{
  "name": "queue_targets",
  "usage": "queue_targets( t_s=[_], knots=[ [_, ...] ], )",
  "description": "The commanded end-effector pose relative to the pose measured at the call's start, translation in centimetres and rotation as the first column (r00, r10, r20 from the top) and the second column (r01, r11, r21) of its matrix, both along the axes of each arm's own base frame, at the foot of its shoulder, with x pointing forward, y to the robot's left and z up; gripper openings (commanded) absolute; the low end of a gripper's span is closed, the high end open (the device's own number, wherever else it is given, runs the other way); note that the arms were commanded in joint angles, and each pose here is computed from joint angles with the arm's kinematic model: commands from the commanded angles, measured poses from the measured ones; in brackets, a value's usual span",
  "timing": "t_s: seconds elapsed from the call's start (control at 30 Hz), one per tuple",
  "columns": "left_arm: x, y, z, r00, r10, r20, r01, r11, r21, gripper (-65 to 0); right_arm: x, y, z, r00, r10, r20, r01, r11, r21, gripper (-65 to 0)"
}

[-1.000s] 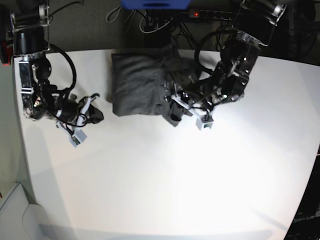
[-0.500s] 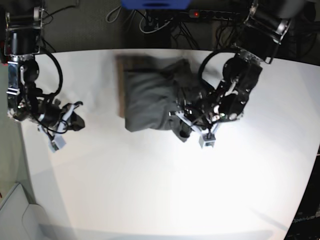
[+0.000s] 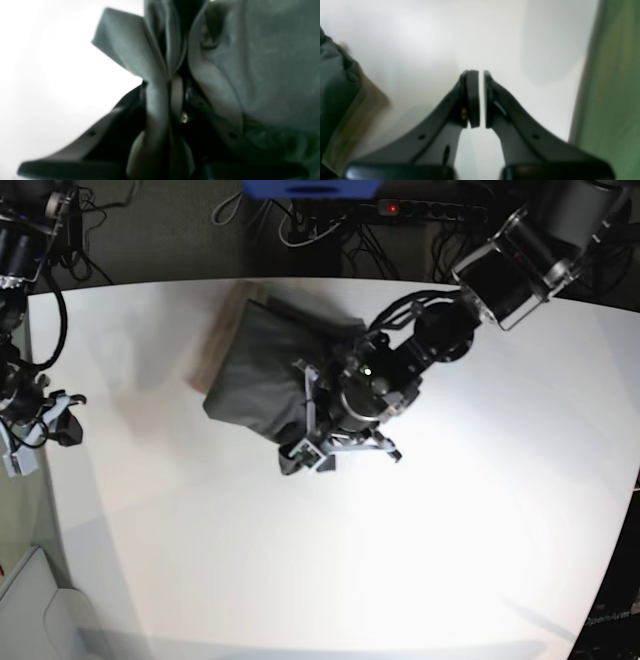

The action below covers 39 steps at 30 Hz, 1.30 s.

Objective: Layout the t-shirt on the table in an organized manner, then fold the t-shirt properly
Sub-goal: 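Drag the folded bundle with the left gripper toward the table center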

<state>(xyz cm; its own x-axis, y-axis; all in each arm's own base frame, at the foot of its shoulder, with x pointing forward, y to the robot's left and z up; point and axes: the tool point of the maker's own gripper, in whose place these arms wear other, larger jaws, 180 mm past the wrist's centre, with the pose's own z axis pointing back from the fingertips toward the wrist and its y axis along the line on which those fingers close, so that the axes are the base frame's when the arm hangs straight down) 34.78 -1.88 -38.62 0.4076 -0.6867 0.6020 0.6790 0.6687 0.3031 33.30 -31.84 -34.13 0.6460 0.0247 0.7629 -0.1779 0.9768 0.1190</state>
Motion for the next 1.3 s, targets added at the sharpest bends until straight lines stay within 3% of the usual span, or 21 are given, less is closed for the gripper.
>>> queue_targets(
  t_s=[0.0,0.17,0.3,0.57,0.67,0.83,0.9,1.1,1.17,1.27],
  knots=[
    [1.4,-0.8,1.8,0.994,-0.05,0.094,0.049,0.999,0.012,-64.6,0.5,-1.7,2.2,0.998,-0.024,0.061,0.025,0.999,-0.02,-62.7],
    [2.6,-2.5,0.8,0.959,-0.242,0.145,0.217,0.962,0.168,-64.6,-1.2,-4.1,2.2,0.994,-0.092,0.058,0.094,0.995,-0.026,-62.6],
    [3.1,-4.8,0.1,0.922,-0.349,0.169,0.317,0.929,0.188,-64.5,-2.9,-5.3,1.4,0.993,-0.118,0.027,0.119,0.992,-0.039,-62.6],
    [2.2,-11.1,-2.7,0.777,-0.605,0.173,0.569,0.793,0.218,-64.1,-6.3,-6.6,-0.5,0.986,-0.16,-0.037,0.158,0.986,-0.052,-62.6],
    [1.6,-12.7,-3.4,0.746,-0.645,0.166,0.611,0.762,0.216,-64.1,-7.1,-6.6,-1.0,0.985,-0.16,-0.058,0.157,0.986,-0.055,-62.6],
    [3.0,-13.8,-1.9,0.745,-0.634,0.205,0.592,0.771,0.235,-60.1,-7.6,-6.6,-1.4,0.984,-0.16,-0.073,0.156,0.986,-0.058,-62.5],
    [3.5,-14.2,-1.1,0.742,-0.631,0.227,0.582,0.774,0.248,-51.5,-7.6,-6.6,-1.4,0.985,-0.16,-0.072,0.156,0.986,-0.056,-62.5],
    [5.2,-14.5,2.4,0.728,-0.604,0.324,0.548,0.797,0.254,-16.6,-7.3,-6.3,-1.4,0.986,-0.154,-0.07,0.15,0.987,-0.053,-62.5],
    [5.6,-14.8,4.0,0.722,-0.588,0.365,0.538,0.808,0.24,-12.2,-7.3,-6.3,-1.4,0.986,-0.154,-0.07,0.15,0.987,-0.053,-62.5],
    [7.0,-13.7,6.7,0.722,-0.538,0.436,0.496,0.841,0.216,-11.9,-7.3,-6.3,-1.4,0.986,-0.154,-0.068,0.15,0.987,-0.053,-62.5]
  ],
)
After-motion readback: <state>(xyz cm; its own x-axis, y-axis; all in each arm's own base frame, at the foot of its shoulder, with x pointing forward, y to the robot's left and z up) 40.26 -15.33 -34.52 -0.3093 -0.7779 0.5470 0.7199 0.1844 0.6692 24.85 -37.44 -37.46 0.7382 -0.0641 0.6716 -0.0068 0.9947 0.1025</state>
